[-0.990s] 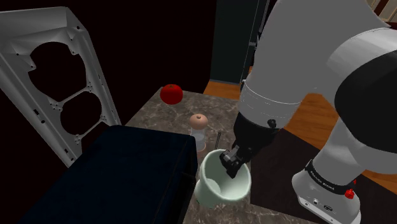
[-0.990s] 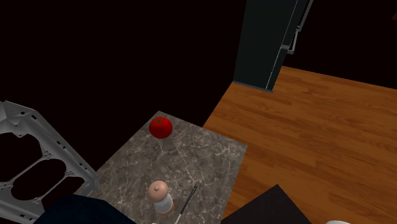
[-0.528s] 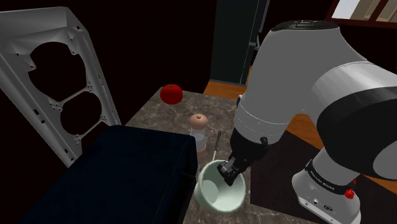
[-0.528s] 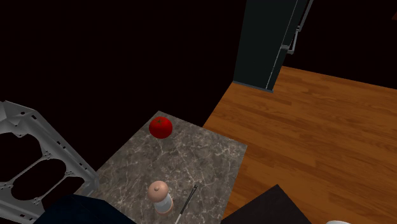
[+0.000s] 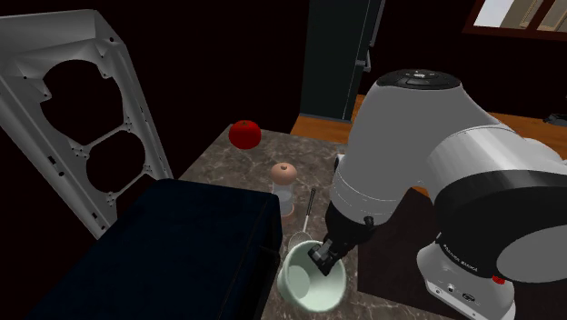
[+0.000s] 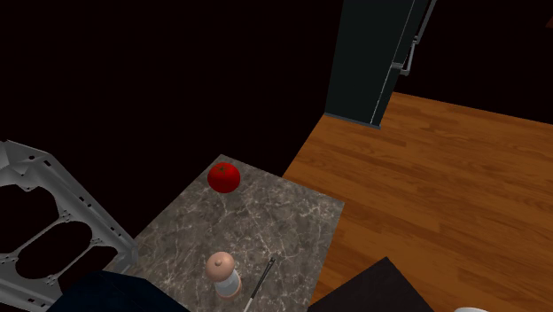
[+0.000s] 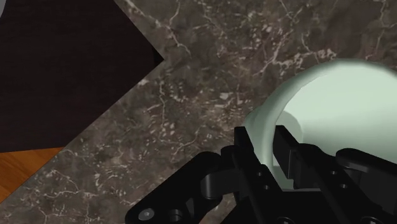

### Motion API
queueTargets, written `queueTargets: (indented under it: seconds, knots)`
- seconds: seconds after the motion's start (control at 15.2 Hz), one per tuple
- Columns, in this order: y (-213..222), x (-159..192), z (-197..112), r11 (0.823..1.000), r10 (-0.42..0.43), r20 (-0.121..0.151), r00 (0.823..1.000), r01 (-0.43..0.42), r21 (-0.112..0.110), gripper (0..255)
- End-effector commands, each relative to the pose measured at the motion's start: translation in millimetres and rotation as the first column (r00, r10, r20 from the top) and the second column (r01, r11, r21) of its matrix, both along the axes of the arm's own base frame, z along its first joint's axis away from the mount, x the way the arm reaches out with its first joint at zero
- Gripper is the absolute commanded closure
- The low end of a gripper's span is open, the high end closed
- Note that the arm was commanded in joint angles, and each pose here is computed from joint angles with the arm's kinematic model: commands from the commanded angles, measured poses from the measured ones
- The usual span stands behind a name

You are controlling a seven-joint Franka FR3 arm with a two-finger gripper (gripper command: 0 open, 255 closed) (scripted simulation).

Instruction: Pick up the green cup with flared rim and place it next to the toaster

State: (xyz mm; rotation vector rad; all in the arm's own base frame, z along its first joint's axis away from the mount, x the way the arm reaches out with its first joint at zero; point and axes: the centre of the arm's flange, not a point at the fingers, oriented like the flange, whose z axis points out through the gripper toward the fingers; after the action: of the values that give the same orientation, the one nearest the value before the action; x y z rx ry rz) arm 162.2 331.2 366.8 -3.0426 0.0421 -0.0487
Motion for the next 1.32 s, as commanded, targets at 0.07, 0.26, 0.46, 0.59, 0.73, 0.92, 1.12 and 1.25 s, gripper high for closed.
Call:
queueTargets:
  seconds: [0.07, 0.26, 0.46, 0.59, 0.73, 0.92, 1.12, 1.25]
  knots:
    - [0, 0, -1, 1.000, 0.000, 0.001, 1.000, 0.000, 0.001, 255]
    - [0, 0, -1, 1.000, 0.000, 0.001, 1.000, 0.000, 0.001, 255]
    - [0, 0, -1, 1.000, 0.000, 0.001, 1.000, 0.000, 0.001, 0]
    - [0, 0, -1, 1.000, 0.000, 0.001, 1.000, 0.000, 0.001, 0]
    - [0, 0, -1, 1.000, 0.000, 0.001, 1.000, 0.000, 0.001, 0]
    - [-4, -1, 39, 1.000, 0.000, 0.001, 1.000, 0.000, 0.001, 0]
    - [-5, -1, 49, 1.000, 0.000, 0.001, 1.000, 0.000, 0.001, 0]
    - [-5, -1, 49, 1.000, 0.000, 0.001, 1.000, 0.000, 0.001, 0]
